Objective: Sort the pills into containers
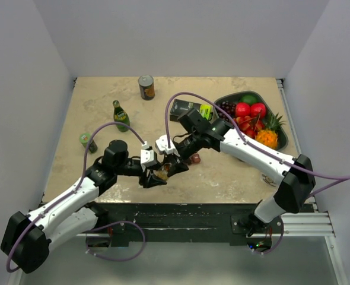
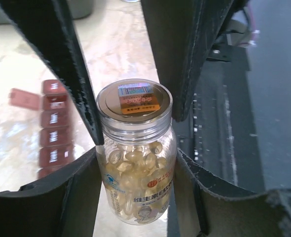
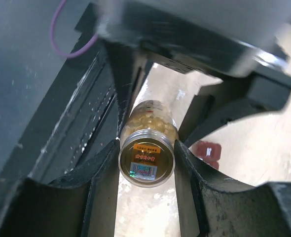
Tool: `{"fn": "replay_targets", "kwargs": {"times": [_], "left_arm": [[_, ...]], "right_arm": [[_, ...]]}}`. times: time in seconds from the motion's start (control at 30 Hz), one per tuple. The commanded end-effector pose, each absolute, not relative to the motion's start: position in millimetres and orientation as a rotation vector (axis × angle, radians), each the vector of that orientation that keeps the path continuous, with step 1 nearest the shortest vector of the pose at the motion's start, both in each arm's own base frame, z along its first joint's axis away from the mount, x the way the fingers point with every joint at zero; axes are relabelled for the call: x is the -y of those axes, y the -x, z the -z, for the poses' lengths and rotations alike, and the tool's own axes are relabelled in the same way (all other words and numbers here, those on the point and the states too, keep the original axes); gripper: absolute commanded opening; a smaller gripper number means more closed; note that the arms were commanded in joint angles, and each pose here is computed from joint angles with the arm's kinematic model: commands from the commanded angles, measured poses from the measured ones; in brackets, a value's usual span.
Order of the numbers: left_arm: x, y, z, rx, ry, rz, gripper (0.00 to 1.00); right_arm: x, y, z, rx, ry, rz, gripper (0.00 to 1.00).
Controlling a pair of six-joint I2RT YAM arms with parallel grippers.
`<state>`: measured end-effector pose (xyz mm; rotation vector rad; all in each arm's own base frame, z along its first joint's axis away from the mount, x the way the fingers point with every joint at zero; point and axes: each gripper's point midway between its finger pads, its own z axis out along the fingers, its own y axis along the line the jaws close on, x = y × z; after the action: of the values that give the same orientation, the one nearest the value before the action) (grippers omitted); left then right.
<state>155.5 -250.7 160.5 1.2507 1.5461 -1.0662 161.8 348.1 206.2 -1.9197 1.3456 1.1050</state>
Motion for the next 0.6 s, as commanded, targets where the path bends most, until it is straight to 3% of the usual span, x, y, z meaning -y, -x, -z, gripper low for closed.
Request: {"fn": "replay_targets", "kwargs": {"times": [0.0, 0.13, 0.23, 0.27, 0.43, 0.57], "left_arm": [[262.1, -140.0, -193.7, -1.347, -1.35, 1.177, 0.0], [260.7, -146.2, -192.6, -1.369, -1.328, 1.139, 0.0], [258.3, -157.7, -187.2, -1.428, -1.286, 1.077, 0.0], [257.2, -160.1, -183.6, -1.455, -1.273, 1.064, 0.0], [251.6, -183.3, -175.0, -1.581, -1.158, 0.964, 0.0], [252.4, -195.1, -181.8, -1.61, -1.063, 0.951, 0.0]], "right_arm": [[-326.2, -144.2, -192.4, -1.117, 2.158, -1.074, 0.0], [-326.6, -157.1, -188.7, -1.201, 2.129, -0.996, 0.0], [-329.0, -168.0, -201.6, -1.303, 1.996, -1.049, 0.61], [-330.3, -170.1, -210.8, -1.341, 1.934, -1.095, 0.98], [-327.1, -192.0, -260.1, -1.44, 1.634, -1.226, 0.99], [-337.9, -215.3, -258.7, -1.763, 1.254, -1.272, 0.99]]}}
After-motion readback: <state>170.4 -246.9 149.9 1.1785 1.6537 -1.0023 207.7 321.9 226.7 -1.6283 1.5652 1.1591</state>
